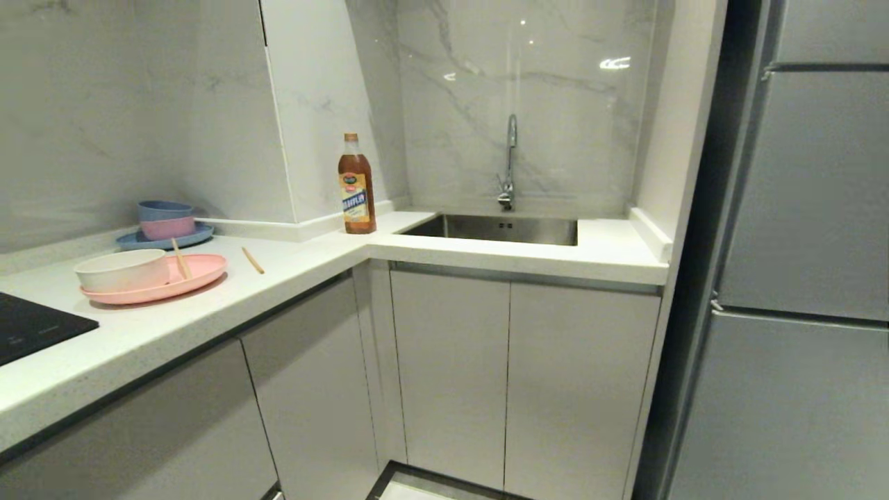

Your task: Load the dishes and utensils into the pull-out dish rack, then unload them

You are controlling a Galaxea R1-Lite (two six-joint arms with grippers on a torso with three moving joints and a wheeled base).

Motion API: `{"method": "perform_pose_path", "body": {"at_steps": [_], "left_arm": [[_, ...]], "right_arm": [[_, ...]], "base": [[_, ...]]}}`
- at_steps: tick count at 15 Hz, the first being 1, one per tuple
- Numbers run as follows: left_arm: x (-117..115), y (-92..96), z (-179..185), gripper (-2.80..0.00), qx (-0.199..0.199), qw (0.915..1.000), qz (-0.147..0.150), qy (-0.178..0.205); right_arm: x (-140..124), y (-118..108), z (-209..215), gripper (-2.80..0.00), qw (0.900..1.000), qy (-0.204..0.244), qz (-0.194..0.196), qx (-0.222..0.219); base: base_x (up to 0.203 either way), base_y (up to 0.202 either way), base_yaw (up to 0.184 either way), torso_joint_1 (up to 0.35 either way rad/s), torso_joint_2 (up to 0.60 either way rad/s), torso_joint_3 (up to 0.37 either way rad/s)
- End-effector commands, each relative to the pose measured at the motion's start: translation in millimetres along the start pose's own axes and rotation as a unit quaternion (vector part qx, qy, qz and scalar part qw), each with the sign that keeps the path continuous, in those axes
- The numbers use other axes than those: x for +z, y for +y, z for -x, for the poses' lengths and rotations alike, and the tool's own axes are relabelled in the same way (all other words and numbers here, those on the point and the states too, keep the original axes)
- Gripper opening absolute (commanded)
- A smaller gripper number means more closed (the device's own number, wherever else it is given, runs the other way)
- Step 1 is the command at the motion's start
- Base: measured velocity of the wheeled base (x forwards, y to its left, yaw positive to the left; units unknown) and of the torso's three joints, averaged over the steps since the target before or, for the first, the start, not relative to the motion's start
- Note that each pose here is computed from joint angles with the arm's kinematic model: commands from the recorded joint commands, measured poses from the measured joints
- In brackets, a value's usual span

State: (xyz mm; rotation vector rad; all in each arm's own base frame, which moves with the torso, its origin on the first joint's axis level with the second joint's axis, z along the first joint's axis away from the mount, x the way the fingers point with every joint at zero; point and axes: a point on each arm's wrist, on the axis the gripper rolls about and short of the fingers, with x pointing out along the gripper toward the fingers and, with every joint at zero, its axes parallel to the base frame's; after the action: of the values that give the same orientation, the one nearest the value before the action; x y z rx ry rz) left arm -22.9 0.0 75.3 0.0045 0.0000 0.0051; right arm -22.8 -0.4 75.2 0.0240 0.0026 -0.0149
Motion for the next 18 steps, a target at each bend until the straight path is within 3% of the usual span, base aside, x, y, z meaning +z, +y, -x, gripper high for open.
{"method": "perform_pose_path", "body": {"at_steps": [1, 18], "left_arm": [[0.1, 0.0, -0.1, -2.80, 0.001, 1.0000, 0.001, 0.000], [0.0, 0.0, 0.0, -2.80, 0.001, 1.0000, 0.001, 0.000]], "right_arm": [[-0.6, 0.0, -0.2, -2.80, 1.000, 0.001, 0.000, 0.000], [-0.5, 0.0, -0.1, -2.80, 1.000, 0.001, 0.000, 0.000]], "base": [[0.000, 0.000, 0.000, 0.007, 0.00, 0.177], [0.000, 0.000, 0.000, 0.000, 0.00, 0.010]]}}
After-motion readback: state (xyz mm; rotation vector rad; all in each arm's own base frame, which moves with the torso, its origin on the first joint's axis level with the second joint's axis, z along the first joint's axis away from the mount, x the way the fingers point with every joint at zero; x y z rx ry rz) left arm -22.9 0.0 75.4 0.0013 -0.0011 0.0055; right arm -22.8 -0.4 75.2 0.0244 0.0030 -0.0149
